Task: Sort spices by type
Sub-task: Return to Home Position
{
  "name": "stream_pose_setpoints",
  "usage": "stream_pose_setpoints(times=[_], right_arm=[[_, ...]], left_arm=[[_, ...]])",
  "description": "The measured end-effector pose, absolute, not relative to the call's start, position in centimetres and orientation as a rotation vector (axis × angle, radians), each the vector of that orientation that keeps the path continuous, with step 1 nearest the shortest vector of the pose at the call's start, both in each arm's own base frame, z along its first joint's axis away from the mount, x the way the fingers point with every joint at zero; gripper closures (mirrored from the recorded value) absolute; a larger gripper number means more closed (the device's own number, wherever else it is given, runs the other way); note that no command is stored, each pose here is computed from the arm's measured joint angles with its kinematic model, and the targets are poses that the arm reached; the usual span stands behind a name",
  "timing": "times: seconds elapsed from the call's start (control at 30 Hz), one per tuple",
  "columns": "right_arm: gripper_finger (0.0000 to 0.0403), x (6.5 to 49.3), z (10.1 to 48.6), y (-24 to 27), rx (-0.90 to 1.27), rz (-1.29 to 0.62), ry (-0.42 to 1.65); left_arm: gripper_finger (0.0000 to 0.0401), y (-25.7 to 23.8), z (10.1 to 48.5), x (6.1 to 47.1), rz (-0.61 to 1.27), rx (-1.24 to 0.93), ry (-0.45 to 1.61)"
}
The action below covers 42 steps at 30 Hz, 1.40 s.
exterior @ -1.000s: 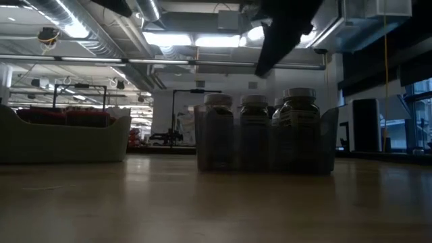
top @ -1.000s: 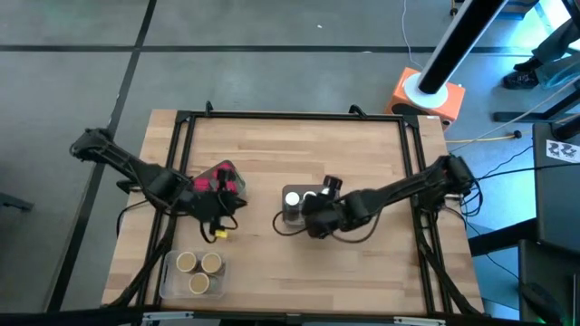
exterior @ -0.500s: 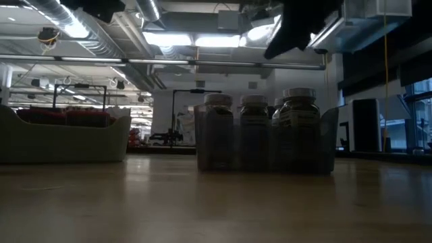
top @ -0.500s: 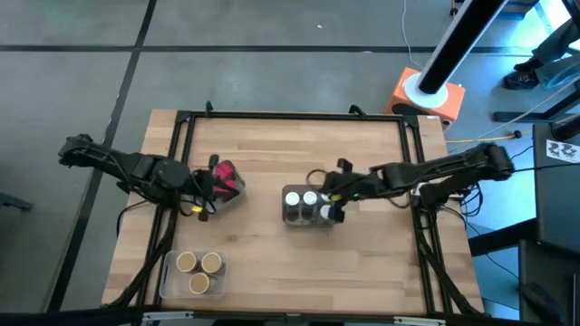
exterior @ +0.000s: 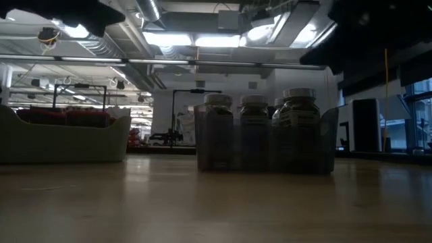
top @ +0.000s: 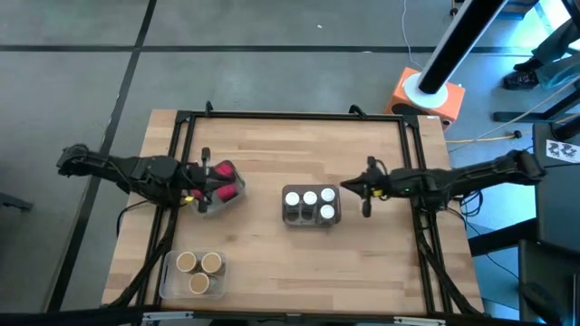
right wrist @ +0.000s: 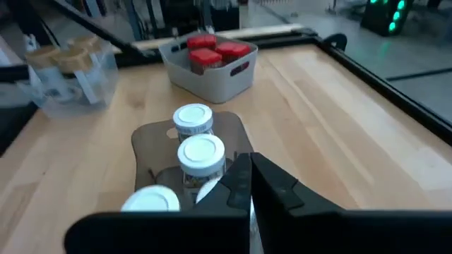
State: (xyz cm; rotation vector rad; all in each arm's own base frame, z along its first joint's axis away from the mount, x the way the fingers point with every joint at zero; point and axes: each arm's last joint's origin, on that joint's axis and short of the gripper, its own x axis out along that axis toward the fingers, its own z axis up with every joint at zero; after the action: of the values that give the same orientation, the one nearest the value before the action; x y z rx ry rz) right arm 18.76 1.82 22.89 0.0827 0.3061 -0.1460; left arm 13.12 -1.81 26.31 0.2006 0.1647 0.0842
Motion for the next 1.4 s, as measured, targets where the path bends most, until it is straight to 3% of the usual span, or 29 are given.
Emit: stream_pose_setpoints(times=[0.3,0.7,0.87,1.13,1.4], right_arm=[[0.0399,14.8,18.9,1.2,0.162,-0.161,0.173],[0.0391,11.7,16.4,1.0,0.161,-0.085,0.059],[0.0398,10.8,16.3,0.9,0.199,-0.063,0.059],[0.0383,10.1,16.8,0.9,0.211,-0.036,-0.008],[0.0382,10.1,16.8,0.9,0.211,-0.036,-0.007]], left_arm=[[0.0398,-0.6,25.8,12.7,0.17,0.19,0.169],[0.0399,0.2,25.8,12.7,0.224,0.175,0.171],[0.04,0.5,25.4,13.0,0.209,0.139,0.164],[0.04,0.8,20.7,12.6,0.188,0.018,0.059],[0.04,0.8,20.3,10.2,0.203,-0.018,0.012]])
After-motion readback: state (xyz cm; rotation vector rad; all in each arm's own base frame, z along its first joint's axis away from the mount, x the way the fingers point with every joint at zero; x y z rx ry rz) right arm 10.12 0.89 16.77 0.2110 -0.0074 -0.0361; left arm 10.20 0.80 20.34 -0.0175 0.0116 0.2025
